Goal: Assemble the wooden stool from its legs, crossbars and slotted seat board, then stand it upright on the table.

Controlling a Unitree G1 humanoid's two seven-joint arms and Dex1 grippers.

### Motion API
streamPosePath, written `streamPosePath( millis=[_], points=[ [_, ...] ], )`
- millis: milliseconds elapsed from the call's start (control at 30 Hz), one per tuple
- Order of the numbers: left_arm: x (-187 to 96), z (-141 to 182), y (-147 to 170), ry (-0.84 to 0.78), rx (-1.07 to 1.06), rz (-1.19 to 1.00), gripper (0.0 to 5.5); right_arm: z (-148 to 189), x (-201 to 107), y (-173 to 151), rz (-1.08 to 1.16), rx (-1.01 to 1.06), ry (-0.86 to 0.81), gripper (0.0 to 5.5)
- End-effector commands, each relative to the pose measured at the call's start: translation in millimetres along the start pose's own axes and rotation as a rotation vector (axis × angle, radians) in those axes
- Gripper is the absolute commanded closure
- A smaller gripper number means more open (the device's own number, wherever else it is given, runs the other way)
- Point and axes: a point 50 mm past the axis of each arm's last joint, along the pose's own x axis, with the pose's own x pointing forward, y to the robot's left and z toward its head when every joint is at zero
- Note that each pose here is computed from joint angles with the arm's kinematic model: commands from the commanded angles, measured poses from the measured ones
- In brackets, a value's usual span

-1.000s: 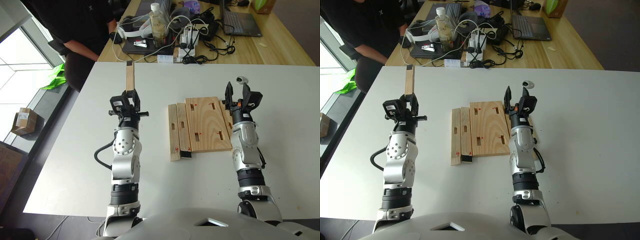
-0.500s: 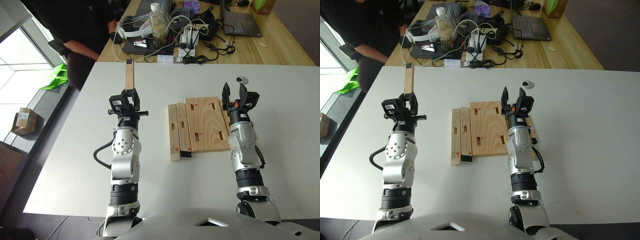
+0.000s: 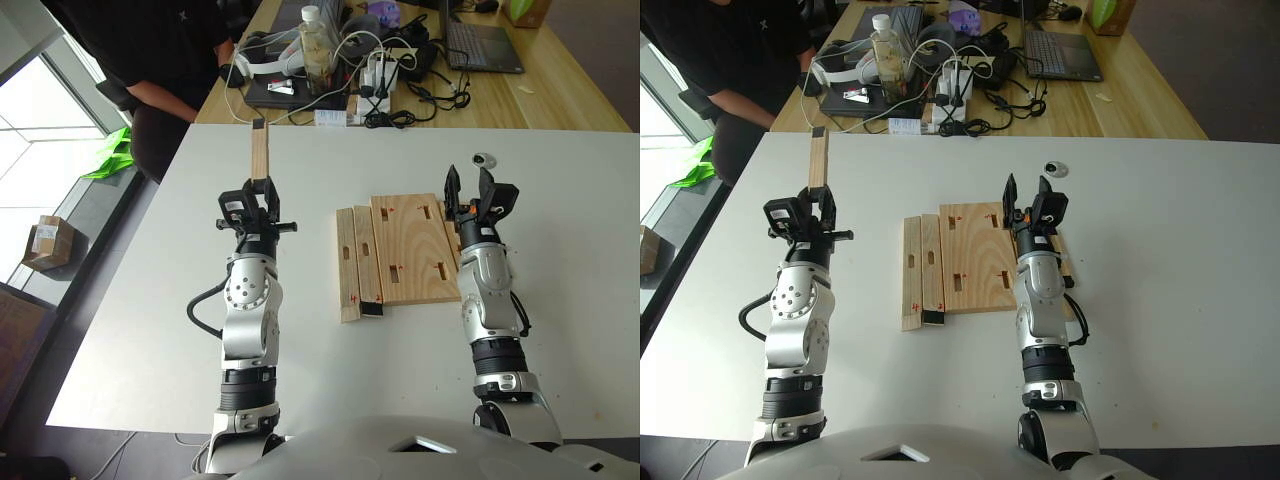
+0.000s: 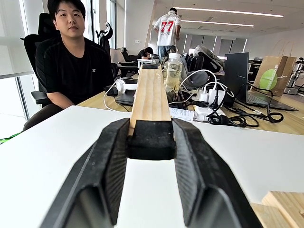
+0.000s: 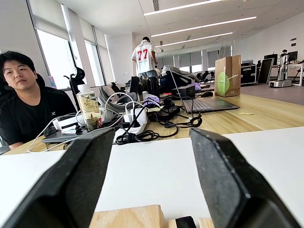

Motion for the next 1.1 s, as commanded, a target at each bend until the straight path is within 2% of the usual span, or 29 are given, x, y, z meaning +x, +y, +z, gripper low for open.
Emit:
streamPosePath(
  millis=[33,1100],
  points=[
    [0.1,1.6,0.0,-0.001,-0.003,0.003,4.21,1.1,-0.9,1.6,0.01,0.002,-0.003,2.55],
    [0.9,1.3,-0.6,-0.001,-0.005,0.004,4.21,-1.3,0.8,0.2,-0.001,-0.023,0.014,2.55]
  ],
)
